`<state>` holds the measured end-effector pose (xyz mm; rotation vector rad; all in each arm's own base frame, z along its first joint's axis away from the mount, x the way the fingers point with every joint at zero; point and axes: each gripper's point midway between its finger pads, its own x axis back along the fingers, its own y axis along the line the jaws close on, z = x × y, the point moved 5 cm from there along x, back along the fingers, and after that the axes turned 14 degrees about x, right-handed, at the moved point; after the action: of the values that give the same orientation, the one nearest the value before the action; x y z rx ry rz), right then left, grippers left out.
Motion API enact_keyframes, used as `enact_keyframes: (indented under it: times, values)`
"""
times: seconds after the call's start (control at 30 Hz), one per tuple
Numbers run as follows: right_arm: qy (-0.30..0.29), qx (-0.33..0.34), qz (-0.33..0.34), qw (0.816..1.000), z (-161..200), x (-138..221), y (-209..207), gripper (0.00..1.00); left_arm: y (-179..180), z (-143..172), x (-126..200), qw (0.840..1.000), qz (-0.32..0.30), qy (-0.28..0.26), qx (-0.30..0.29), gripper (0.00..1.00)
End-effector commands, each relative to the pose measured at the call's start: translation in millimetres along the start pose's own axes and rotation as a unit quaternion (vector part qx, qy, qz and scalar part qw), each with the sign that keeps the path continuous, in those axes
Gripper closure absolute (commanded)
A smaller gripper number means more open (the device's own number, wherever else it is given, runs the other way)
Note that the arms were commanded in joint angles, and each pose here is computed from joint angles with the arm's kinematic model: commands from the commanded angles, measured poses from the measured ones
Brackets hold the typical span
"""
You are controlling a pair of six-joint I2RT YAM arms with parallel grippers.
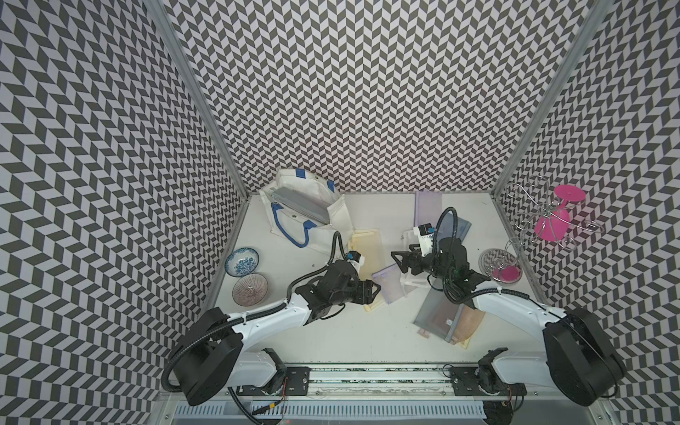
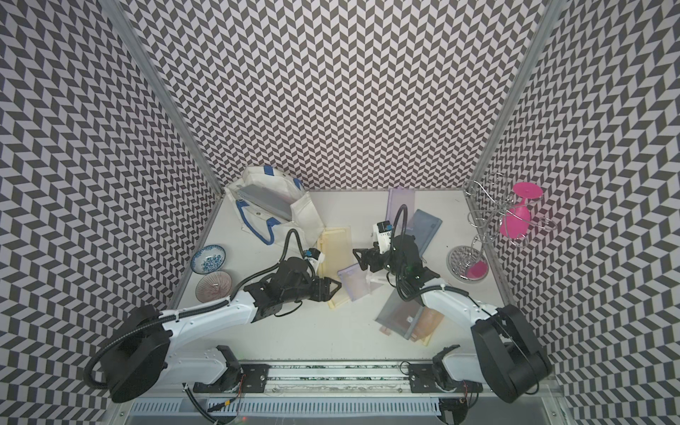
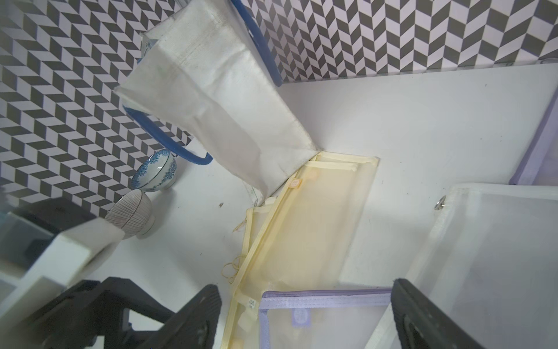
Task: Put the pencil pouch into the canvas bag
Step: Pick up the pencil pouch.
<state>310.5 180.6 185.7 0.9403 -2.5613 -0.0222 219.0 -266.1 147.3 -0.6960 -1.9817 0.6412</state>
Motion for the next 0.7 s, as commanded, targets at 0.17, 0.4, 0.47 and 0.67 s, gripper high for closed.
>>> enact_keyframes:
  times: [0.17,0.4,0.47,0.67]
  values:
    - [-0.039,-0.056,0.106,0.992,7.3,27.9,-60.4,0.11,-54.2,-23.4,-19.1,0.997,0.062,-0.038,-0.037,0.31]
    - [-0.017,-0.076,0.151,0.986,24.8,30.2,-93.0,0.11,-53.9,-24.0,-9.4,0.995,0.070,-0.052,-0.039,0.31]
    - [-0.006,-0.086,0.154,0.984,31.2,28.7,-101.6,0.11,-56.1,-24.9,-3.9,0.994,0.078,-0.059,-0.041,0.31]
    - [0.021,-0.097,0.142,0.985,45.1,19.2,-110.0,0.13,-56.0,-27.7,8.4,0.992,0.091,-0.073,-0.041,0.31]
